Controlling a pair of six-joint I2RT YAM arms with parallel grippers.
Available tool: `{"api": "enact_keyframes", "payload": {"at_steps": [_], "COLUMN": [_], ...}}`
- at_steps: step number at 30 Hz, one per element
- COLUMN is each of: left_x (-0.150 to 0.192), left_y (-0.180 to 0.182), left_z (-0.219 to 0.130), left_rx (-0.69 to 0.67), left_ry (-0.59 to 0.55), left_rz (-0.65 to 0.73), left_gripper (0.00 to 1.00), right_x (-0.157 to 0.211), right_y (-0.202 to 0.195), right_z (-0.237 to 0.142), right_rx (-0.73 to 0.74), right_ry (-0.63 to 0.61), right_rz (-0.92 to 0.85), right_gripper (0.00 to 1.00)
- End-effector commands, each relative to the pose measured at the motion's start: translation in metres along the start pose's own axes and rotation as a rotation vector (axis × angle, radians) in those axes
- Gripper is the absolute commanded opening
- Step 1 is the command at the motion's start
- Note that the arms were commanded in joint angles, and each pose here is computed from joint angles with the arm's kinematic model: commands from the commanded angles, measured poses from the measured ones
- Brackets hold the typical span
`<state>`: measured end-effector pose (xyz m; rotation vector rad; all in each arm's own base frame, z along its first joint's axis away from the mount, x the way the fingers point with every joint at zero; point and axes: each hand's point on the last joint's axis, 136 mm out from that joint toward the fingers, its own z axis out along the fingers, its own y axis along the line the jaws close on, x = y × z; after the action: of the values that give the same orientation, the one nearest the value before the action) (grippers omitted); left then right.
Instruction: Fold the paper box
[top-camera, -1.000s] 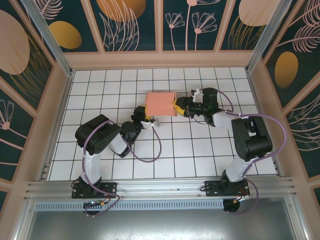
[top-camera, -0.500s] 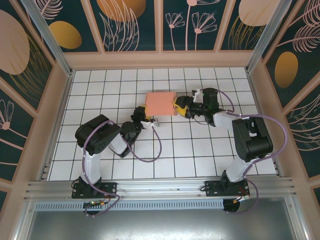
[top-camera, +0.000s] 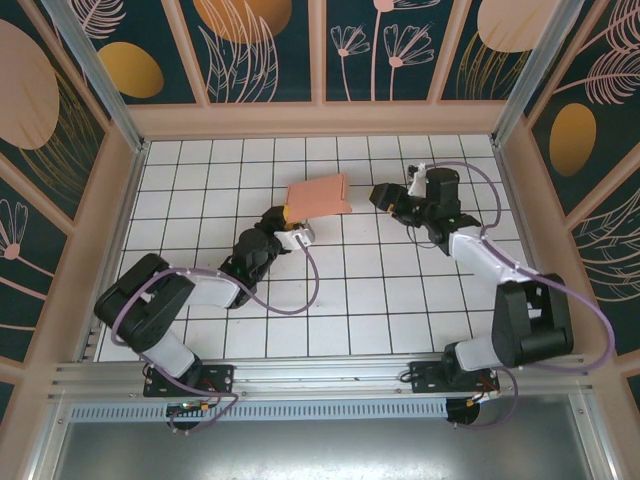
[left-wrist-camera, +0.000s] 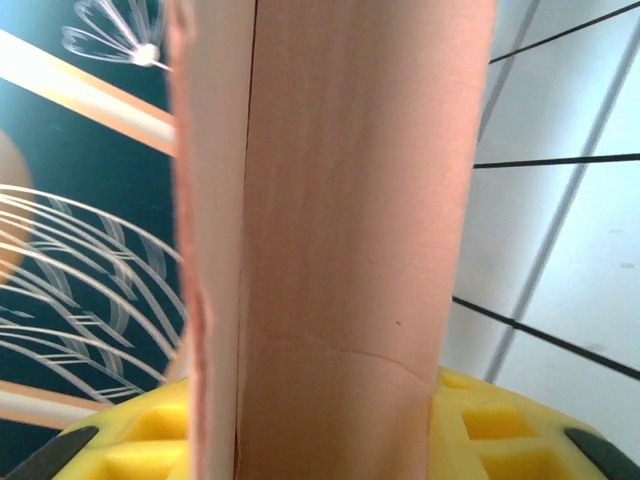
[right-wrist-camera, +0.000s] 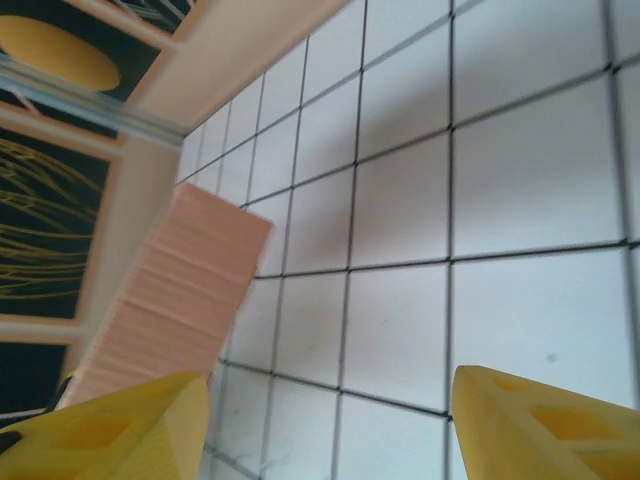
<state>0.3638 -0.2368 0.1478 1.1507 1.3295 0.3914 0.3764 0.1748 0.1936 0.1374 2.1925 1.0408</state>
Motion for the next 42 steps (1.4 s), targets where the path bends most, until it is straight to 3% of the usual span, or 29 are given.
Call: {"api": "enact_keyframes", "payload": {"at_steps": [1,7,12,21,26,28,33,42], "left_x": [0.011,0.01,0.011,0.003,0.0,-0.002,-0.001,0.005], "left_y": [-0.037,-0.056,-0.06,-0.069,-0.078,-0.081,-0.083,-0.096], "left_z": [-0.01,-0.027,-0.043,-0.074,-0.087,-0.09,-0.088,-0.083], "left_rx": [0.233,0.43,0.545,0.729,0.854,0.897,0.913,0.976], "left_ry": [0.082,0.183,0.298,0.374,0.427,0.439,0.442,0.493], "left_rz": [-0.123,-0.265,-0.328,-0.403,-0.411,-0.41,-0.387,-0.372], "left_gripper": [0.32,0.34,0.35,0.33,0.34,0.34,0.34,0.34], "right_x": [-0.016,-0.008,0.001,0.029,0.056,0.067,0.087,0.102], "right_y": [0.008,0.036,0.043,0.057,0.067,0.075,0.08,0.061], "right_z": [-0.025,-0.042,-0.045,-0.047,-0.044,-0.044,-0.035,-0.011], "right_rx": [0.133,0.246,0.313,0.165,0.046,-0.011,-0.101,-0.074], "right_ry": [-0.1,-0.153,-0.148,-0.087,-0.029,-0.018,0.064,0.191], "right_rz": [-0.267,-0.61,-0.723,-0.842,-1.006,-1.055,-1.085,-1.094], "right_gripper": [0.66,0.67,0.73,0.75,0.74,0.7,0.43,0.38]}}
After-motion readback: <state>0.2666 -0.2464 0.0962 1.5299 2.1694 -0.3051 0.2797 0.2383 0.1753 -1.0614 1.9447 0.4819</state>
